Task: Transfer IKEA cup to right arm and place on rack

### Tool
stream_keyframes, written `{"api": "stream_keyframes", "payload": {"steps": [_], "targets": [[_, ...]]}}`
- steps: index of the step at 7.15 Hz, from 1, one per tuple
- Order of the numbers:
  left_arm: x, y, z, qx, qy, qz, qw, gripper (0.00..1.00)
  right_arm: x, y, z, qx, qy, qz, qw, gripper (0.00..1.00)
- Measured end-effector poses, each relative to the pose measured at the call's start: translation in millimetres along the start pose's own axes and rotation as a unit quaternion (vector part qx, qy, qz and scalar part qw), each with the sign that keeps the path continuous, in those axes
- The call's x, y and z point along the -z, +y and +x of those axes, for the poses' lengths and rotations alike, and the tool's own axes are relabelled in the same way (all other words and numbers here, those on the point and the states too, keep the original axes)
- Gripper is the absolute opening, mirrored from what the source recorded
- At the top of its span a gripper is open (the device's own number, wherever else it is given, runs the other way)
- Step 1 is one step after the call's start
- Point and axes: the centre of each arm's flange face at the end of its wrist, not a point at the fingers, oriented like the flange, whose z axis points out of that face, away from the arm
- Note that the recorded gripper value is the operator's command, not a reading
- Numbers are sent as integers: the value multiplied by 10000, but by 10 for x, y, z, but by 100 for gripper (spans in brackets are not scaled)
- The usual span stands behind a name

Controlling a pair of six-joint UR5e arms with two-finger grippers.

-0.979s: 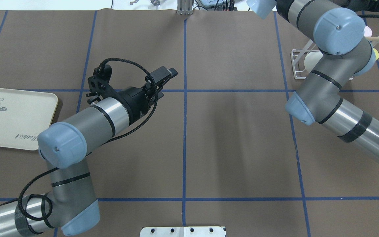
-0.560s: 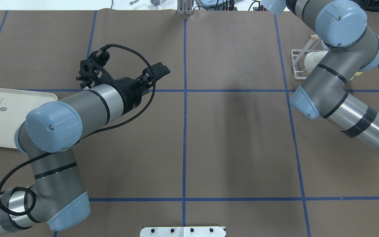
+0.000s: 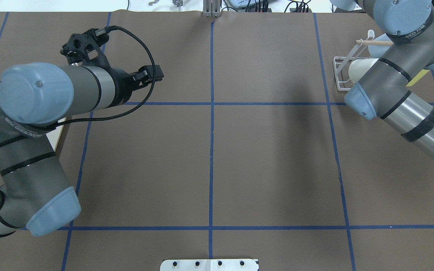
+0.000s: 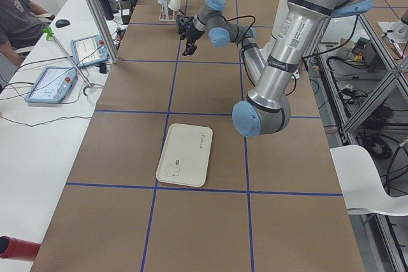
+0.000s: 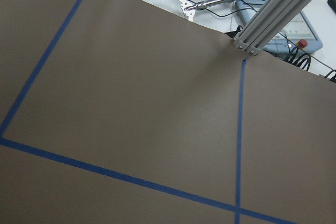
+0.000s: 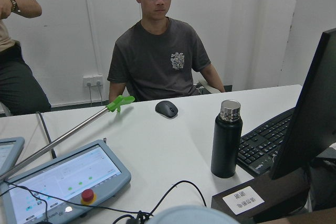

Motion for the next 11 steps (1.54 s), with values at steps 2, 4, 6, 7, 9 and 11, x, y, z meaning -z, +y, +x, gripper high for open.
{"api": "stream_keyframes", "payload": {"steps": [2,4,6,7,9,11], "targets": [[32,-384,-555,-710,-446,-463,9954,100,-153,20,145,42,188,-26,9998,0],[8,-573,-1163,-1175,-599,-985,9864,100,-222,9,230,45,294,3,9996,0],[38,-749,-1746,-1403,-500,-1496,9775,100,-330,124,283,46,275,144,9995,0],[84,-845,-2065,-1487,-451,-1654,9739,100,-404,255,302,54,226,234,9995,0],[142,-950,-2446,-1553,-430,-1763,9711,100,-466,454,344,87,179,274,9994,0],[140,-957,-2520,-1550,-409,-1816,9702,100,-481,620,527,337,230,236,9989,0]]}}
